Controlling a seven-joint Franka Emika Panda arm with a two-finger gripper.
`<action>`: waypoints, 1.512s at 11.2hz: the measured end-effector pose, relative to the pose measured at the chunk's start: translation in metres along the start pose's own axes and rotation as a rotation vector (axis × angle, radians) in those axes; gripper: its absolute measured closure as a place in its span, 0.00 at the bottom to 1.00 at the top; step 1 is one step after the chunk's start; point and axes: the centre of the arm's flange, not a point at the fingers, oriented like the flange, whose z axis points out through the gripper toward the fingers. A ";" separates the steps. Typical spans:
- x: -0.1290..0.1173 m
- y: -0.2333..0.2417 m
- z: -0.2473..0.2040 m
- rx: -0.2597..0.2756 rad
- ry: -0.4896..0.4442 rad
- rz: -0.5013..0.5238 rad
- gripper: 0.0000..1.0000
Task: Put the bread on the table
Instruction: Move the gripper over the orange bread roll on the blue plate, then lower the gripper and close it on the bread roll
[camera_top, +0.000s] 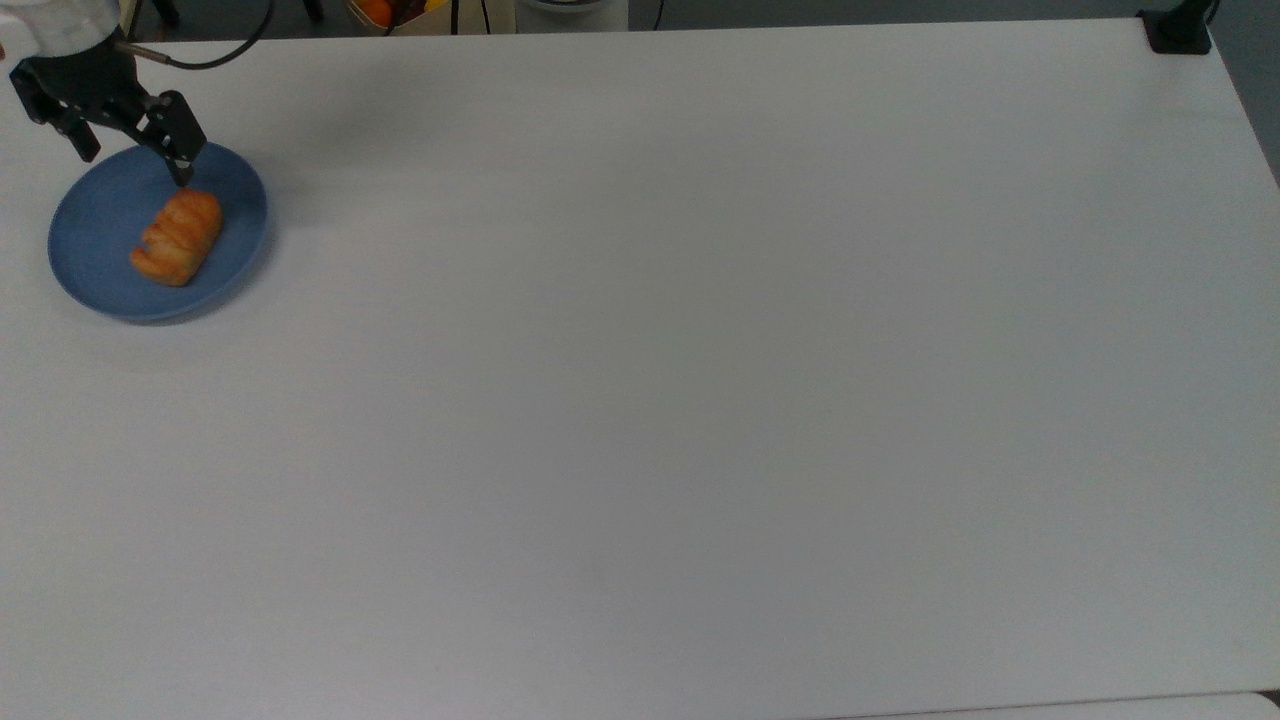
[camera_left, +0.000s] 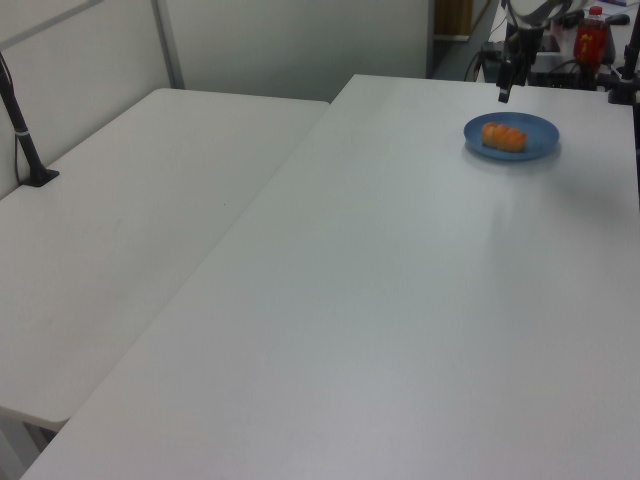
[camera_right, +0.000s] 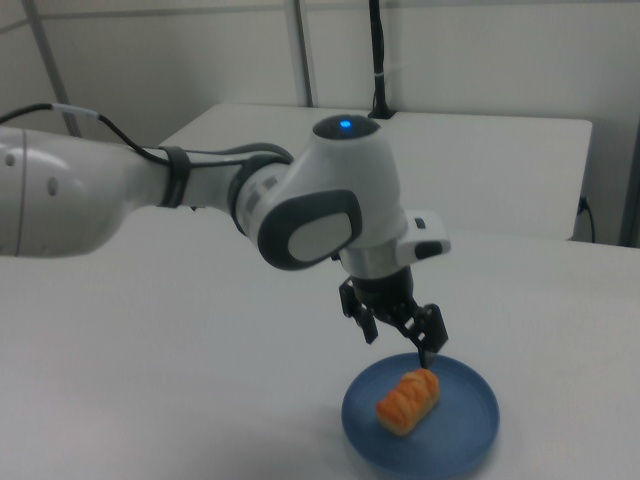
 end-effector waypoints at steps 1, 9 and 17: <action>0.000 0.007 0.017 -0.012 -0.006 0.011 0.00; 0.007 -0.017 0.097 -0.026 -0.024 -0.021 0.03; 0.001 -0.011 0.103 -0.022 -0.038 -0.044 0.70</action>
